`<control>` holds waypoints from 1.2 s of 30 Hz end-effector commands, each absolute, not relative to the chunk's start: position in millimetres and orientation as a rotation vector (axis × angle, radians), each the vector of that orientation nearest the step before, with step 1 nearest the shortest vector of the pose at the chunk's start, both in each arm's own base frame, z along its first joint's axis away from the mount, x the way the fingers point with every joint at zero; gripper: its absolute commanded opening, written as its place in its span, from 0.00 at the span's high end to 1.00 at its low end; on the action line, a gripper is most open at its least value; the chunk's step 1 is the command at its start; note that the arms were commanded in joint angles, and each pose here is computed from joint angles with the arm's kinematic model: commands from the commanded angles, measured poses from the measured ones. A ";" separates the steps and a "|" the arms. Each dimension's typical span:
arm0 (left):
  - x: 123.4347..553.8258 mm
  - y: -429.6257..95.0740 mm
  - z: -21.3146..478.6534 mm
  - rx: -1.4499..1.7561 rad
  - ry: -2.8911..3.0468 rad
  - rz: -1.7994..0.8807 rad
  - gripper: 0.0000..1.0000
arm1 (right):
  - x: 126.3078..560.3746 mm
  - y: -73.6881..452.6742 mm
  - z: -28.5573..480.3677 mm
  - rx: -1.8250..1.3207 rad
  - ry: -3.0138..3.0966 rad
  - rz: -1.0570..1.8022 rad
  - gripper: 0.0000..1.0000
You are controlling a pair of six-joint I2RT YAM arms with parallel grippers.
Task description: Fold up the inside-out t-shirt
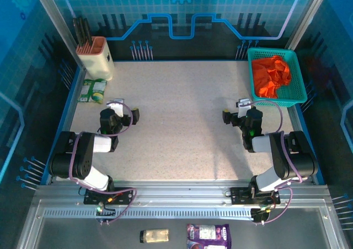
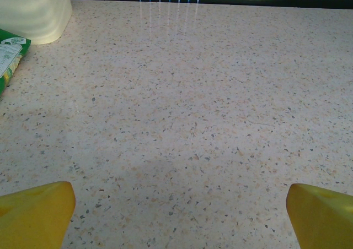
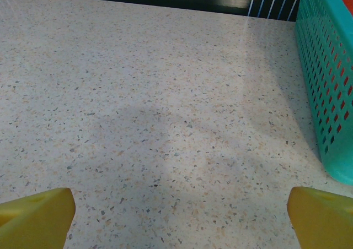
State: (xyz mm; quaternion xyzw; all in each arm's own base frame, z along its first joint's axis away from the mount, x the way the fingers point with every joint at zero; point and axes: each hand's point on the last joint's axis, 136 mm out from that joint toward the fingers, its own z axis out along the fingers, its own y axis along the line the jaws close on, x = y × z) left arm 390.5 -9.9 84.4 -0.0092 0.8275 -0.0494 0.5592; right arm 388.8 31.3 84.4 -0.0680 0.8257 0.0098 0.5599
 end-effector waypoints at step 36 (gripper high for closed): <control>346.3 -16.0 226.6 -0.369 2.263 -0.273 0.01 | 471.4 -118.6 158.0 0.701 2.299 0.028 0.21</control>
